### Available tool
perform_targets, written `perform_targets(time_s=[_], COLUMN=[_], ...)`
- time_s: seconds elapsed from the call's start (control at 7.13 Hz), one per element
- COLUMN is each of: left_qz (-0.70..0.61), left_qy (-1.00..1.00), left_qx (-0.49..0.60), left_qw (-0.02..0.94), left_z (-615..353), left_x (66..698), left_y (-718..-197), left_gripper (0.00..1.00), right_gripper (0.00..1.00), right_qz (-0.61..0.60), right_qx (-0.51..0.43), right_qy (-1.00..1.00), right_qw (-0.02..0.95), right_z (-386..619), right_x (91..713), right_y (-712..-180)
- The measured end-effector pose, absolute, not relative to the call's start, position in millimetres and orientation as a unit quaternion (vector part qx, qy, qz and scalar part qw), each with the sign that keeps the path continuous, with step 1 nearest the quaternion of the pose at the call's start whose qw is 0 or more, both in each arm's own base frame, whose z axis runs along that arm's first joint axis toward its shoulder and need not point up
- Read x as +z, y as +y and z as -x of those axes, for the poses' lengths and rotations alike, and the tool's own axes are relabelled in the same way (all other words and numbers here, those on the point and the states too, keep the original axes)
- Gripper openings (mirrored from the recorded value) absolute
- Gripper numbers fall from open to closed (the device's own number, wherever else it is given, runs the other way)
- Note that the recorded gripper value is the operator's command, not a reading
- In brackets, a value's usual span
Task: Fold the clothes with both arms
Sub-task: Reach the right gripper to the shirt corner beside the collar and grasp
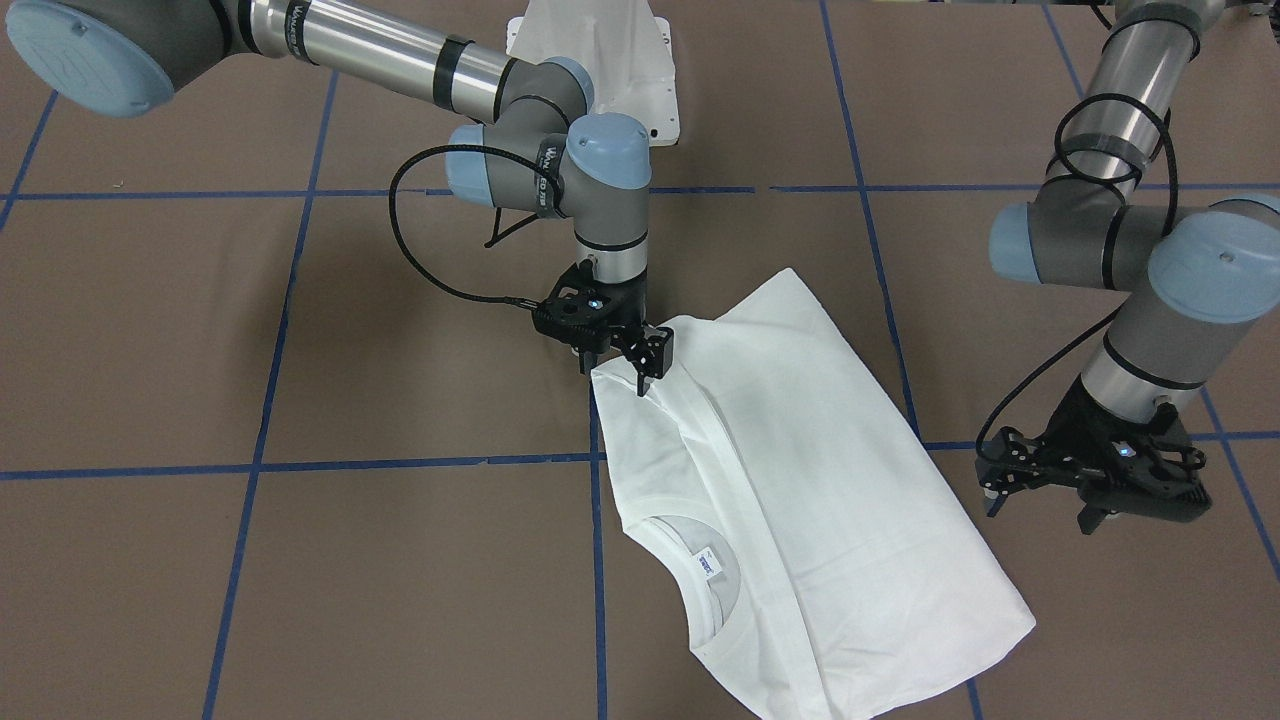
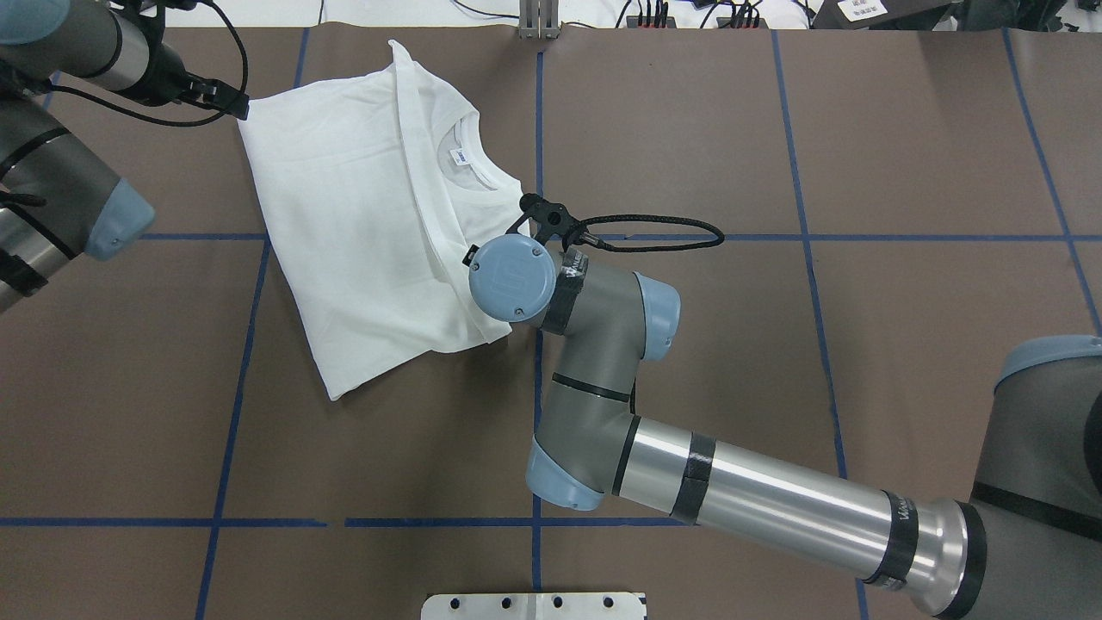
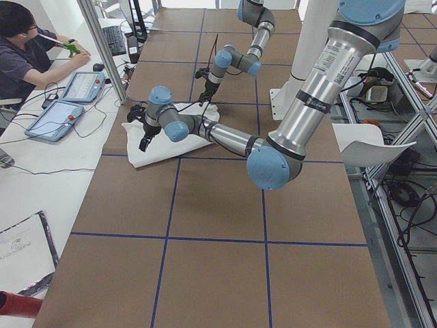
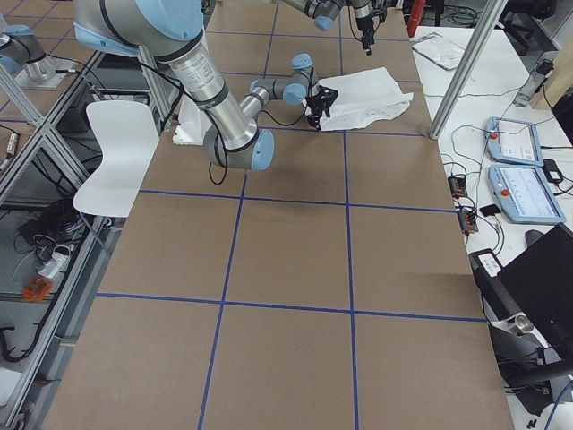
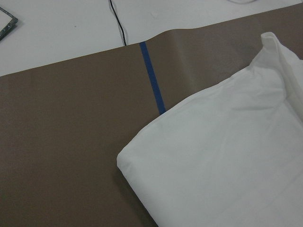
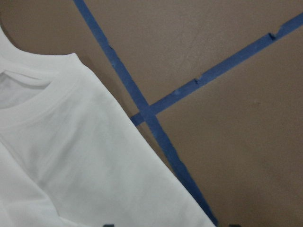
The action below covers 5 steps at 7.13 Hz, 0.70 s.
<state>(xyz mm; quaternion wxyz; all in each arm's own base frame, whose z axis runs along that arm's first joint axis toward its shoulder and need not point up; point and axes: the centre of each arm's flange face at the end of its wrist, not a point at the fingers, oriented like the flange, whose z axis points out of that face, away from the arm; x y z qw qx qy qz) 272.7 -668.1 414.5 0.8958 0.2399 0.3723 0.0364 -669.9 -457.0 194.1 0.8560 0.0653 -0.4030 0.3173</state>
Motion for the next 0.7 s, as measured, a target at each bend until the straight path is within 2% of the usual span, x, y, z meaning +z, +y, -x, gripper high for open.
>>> perform_targets(time_s=[0.14,0.28,0.42,0.56,0.7], left_qz=[-0.241,-0.242,-0.242,-0.242,-0.242], left_qy=[0.373,0.373,0.374,0.374,0.374], left_qx=[0.037,0.037,0.037,0.037,0.037], left_qw=[0.895,0.895,0.895,0.895,0.895], left_z=[-272.3,-271.8,-271.6,-271.6,-271.8], left_x=[413.5,412.0,411.2,411.2,411.4], left_y=[-667.7,-667.4,-667.1,-666.8,-666.5], left_gripper=[1.0,1.0,1.0,1.0,1.0], right_gripper=[0.79,0.67,0.31,0.0,0.0], right_qz=[-0.065,-0.064,-0.063,-0.062,-0.061], right_qx=[0.316,0.314,0.313,0.313,0.312], right_qy=[-0.4,-0.396,-0.392,-0.39,-0.392], right_qw=[0.858,0.861,0.863,0.864,0.863], right_z=[671.8,674.2,675.9,676.5,676.9], right_x=[195.7,198.2,199.5,198.1,191.9], right_y=[-455.3,-453.5,-452.1,-452.0,-451.3])
